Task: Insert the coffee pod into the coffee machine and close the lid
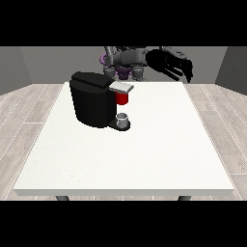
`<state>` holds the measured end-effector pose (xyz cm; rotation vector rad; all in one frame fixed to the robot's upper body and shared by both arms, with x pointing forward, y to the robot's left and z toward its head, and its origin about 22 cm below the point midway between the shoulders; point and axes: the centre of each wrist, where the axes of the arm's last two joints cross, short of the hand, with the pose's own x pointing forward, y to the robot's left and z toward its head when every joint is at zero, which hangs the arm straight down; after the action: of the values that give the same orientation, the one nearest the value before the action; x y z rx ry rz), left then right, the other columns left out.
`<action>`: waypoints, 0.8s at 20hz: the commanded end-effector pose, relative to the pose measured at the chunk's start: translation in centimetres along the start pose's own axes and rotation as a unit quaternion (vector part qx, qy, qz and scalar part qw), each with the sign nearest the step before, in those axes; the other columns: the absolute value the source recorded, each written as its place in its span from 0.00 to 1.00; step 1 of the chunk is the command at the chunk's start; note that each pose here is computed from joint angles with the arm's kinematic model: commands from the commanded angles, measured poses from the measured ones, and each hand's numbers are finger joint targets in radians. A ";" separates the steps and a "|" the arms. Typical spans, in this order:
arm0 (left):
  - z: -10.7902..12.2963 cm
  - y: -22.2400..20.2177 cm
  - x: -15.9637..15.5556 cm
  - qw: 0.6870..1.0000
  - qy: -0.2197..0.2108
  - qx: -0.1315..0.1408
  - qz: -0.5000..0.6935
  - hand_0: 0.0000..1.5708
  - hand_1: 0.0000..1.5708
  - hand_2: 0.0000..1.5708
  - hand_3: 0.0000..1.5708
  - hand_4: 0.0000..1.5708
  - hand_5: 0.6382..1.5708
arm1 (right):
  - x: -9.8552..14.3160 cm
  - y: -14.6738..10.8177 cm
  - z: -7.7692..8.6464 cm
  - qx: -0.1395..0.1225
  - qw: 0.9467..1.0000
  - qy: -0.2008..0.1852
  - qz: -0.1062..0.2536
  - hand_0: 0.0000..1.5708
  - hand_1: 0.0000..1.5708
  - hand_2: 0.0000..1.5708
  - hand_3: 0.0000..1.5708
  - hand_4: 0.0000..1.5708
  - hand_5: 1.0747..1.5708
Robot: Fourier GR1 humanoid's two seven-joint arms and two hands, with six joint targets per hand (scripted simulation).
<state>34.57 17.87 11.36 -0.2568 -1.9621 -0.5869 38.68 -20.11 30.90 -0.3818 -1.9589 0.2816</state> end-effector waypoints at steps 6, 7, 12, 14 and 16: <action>-0.4 -1.5 1.1 1.000 -0.005 -0.022 -0.007 0.00 0.00 0.00 0.00 0.16 1.00 | 0.6 2.5 -2.2 0.032 0.998 -0.055 -0.023 0.00 0.00 0.00 0.00 0.00 1.00; 0.2 -1.8 0.8 1.000 0.004 -0.018 -0.010 0.00 0.00 0.00 0.00 0.16 1.00 | 0.3 2.6 -2.2 0.039 0.997 -0.060 -0.031 0.00 0.00 0.00 0.00 0.00 1.00; 2.8 -0.3 -1.4 0.998 0.045 0.032 0.014 0.00 0.00 0.00 0.00 0.17 1.00 | -2.8 9.2 0.8 0.095 0.991 -0.076 -0.059 0.00 0.00 0.00 0.00 0.11 1.00; 5.9 0.8 -4.6 0.995 0.082 0.055 0.027 0.00 0.00 0.00 0.00 0.17 1.00 | -2.7 12.9 3.2 0.142 0.983 -0.076 -0.085 0.00 0.00 0.00 0.00 0.12 1.00; 6.4 1.5 -4.1 0.994 0.080 0.067 0.028 0.00 0.00 0.00 0.00 0.17 1.00 | -5.0 13.3 3.8 0.151 0.981 -0.084 -0.090 0.00 0.00 0.00 0.00 0.17 1.00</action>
<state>32.73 20.30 7.57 -0.2012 -1.8645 -0.4854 39.77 -11.93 23.92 -0.0839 -2.0647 0.4539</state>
